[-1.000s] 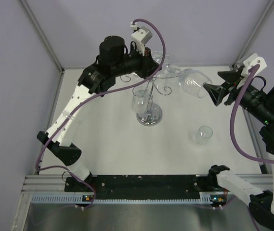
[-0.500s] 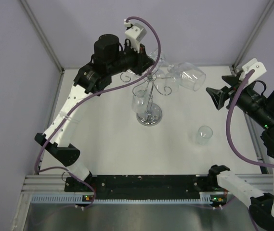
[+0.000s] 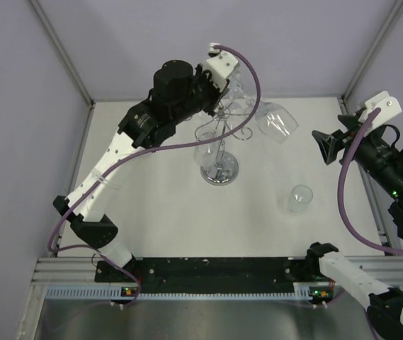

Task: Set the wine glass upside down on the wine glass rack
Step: Turn the wine glass upside down at the wine rack.

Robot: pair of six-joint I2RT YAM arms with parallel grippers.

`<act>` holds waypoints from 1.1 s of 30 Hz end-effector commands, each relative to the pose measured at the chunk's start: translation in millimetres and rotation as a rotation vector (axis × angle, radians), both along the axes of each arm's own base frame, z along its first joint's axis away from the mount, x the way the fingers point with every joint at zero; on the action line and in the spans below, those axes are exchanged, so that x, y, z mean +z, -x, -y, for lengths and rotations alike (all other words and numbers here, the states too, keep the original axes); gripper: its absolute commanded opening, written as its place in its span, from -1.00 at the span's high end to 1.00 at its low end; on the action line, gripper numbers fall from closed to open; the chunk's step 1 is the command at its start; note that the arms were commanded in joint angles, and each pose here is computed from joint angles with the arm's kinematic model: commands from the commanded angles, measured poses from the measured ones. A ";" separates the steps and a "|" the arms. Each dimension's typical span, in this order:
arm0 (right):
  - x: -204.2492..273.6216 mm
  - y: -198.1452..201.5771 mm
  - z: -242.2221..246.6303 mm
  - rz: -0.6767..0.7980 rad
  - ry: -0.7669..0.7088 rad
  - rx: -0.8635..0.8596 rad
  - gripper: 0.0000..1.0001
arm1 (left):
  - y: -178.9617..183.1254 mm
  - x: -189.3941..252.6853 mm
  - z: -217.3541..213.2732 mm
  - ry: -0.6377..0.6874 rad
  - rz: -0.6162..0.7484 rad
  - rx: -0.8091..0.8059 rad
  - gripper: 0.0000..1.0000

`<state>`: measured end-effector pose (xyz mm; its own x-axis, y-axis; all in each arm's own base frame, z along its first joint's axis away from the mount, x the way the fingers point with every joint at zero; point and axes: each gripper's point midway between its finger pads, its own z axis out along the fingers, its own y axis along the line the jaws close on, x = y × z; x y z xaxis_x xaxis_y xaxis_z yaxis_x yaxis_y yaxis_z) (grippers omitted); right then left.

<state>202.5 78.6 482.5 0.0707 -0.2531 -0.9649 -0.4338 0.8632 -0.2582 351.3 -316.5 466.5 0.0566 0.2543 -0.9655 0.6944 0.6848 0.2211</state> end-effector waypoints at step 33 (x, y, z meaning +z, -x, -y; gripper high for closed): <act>-4.5 3.9 14.8 0.018 0.019 -0.068 -0.28 | 33.2 -5.7 50.6 -0.463 0.522 0.187 1.00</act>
<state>199.7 67.0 473.9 0.0504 -0.2723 -0.9609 -0.3867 0.8818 -0.2701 319.1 -378.2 412.7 0.3649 0.7567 -0.5425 0.3953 0.4017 0.8261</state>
